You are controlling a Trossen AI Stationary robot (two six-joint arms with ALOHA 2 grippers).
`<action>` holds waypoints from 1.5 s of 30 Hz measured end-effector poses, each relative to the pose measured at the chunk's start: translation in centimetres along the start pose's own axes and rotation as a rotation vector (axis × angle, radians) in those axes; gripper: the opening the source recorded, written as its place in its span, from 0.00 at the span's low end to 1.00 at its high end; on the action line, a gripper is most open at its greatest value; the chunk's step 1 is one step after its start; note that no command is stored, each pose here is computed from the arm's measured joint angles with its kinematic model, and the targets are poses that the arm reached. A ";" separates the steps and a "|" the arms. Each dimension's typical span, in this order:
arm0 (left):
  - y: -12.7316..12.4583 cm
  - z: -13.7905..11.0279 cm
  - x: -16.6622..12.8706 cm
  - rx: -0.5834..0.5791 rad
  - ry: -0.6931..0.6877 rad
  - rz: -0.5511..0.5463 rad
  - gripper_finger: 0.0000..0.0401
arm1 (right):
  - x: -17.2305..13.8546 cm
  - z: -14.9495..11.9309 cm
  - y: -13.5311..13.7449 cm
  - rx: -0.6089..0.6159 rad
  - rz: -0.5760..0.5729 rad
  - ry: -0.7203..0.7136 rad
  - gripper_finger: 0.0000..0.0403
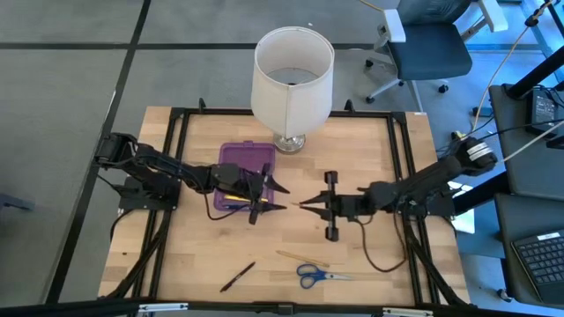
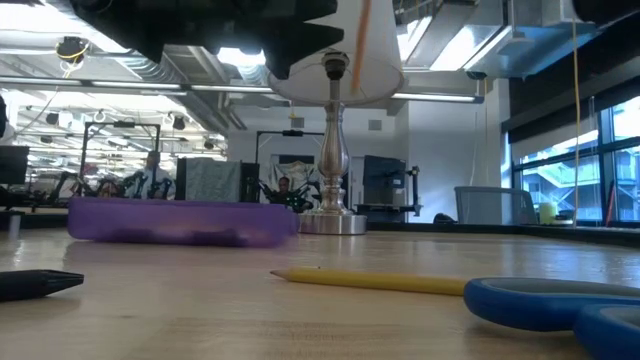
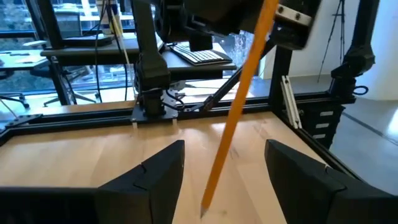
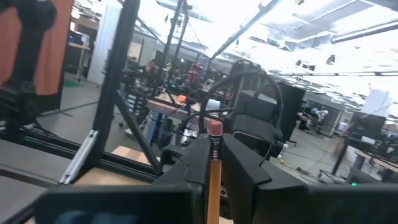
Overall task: Pick & place school supplies into a supply box
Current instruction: Put the orange pencil into the purple supply box
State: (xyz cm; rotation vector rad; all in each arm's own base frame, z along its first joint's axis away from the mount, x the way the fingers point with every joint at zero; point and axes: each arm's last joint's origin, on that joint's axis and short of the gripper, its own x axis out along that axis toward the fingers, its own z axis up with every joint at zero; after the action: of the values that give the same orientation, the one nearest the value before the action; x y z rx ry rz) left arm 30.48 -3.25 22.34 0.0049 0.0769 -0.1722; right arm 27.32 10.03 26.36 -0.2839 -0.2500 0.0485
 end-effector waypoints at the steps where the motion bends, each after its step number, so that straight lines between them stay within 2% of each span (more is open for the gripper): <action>1: 0.0 0.0 0.0 0.001 0.000 0.001 0.53 | 0.4 -0.1 -0.1 -0.003 -0.006 0.006 0.10; 8: 0.0 0.0 0.0 0.032 -0.001 0.001 0.52 | 2.8 -0.7 -0.7 -0.011 -0.044 0.017 0.10; 14: 0.0 0.1 0.0 0.047 -0.004 0.001 0.46 | 3.5 -1.2 -1.1 0.030 -0.063 0.031 0.10; 29: 0.1 0.0 0.0 0.059 -0.004 -0.002 0.04 | 3.5 -1.3 -1.1 0.029 -0.066 0.032 0.10; 38: 0.0 0.0 0.0 0.051 -0.003 -0.013 0.05 | 3.4 -1.2 -0.6 0.073 -0.057 0.030 0.12; 41: 0.0 0.0 0.0 0.050 0.001 -0.014 0.04 | 3.4 -1.2 -0.5 0.100 -0.052 0.037 0.19; 45: 0.0 0.0 -0.1 0.047 0.006 -0.009 0.04 | 3.4 -1.5 -0.4 0.135 -0.046 0.063 0.33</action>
State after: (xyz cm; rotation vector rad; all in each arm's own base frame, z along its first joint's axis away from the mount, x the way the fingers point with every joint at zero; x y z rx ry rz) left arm 30.42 -3.20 22.39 0.0520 0.0787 -0.1826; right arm 30.98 9.50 25.93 -0.1454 -0.1892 0.0109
